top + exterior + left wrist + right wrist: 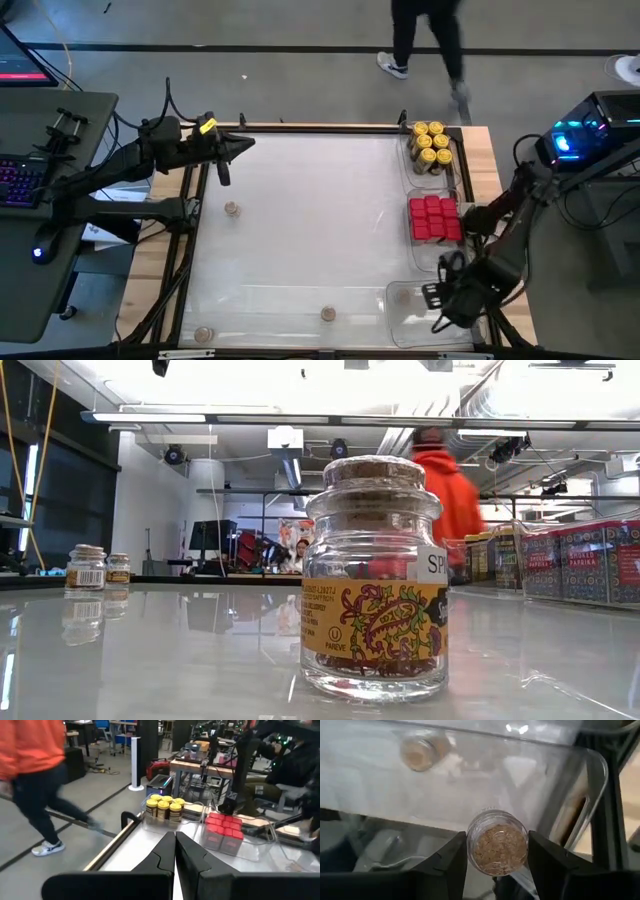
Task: Sort spices by type
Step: Put the brown seasoning bottle into the bottom transparent bin
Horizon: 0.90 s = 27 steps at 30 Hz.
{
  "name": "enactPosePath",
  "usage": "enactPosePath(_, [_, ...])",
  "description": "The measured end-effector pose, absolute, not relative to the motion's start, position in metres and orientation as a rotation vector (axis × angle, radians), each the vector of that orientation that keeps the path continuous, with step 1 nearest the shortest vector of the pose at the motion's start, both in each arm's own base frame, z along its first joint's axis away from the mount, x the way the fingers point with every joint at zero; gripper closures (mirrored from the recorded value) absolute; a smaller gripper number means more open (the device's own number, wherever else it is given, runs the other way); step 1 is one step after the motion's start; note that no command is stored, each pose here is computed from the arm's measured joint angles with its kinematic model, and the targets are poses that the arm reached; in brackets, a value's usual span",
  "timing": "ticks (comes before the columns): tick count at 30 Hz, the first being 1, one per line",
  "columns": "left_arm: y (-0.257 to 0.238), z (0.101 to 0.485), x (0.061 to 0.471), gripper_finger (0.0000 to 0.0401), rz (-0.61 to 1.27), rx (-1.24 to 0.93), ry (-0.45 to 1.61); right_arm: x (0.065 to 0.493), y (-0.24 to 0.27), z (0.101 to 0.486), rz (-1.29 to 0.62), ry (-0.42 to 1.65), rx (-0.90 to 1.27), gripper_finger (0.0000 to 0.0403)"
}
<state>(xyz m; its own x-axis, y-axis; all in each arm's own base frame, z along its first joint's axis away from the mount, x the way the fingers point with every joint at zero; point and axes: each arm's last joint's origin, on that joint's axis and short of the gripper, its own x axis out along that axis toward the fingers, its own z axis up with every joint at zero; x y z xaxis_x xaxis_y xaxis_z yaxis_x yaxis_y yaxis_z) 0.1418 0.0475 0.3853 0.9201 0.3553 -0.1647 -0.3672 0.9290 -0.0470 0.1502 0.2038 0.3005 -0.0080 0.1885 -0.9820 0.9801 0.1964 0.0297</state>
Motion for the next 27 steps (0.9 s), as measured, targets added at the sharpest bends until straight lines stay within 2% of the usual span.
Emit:
enactPosePath(5, [0.045, 0.385, 0.143, 0.0401, 0.358, -0.096, 0.152, 0.161, 0.209, 0.261, -0.856, 1.276, 1.228, 0.0235])
enactPosePath(9, [0.044, 0.385, 0.143, 0.0401, 0.35, -0.096, 0.152, 0.165, 0.207, 0.234, -0.951, 1.248, 1.14, 0.0235])
enactPosePath(12, [0.044, 0.385, 0.143, 0.0401, 0.351, -0.095, 0.152, 0.164, 0.205, 0.225, -0.999, 1.236, 1.094, 0.0235])
enactPosePath(27, [0.044, 0.385, 0.143, 0.0401, 0.35, -0.068, 0.157, 0.181, 0.205, 0.195, -0.985, 1.192, 1.093, 0.0212])
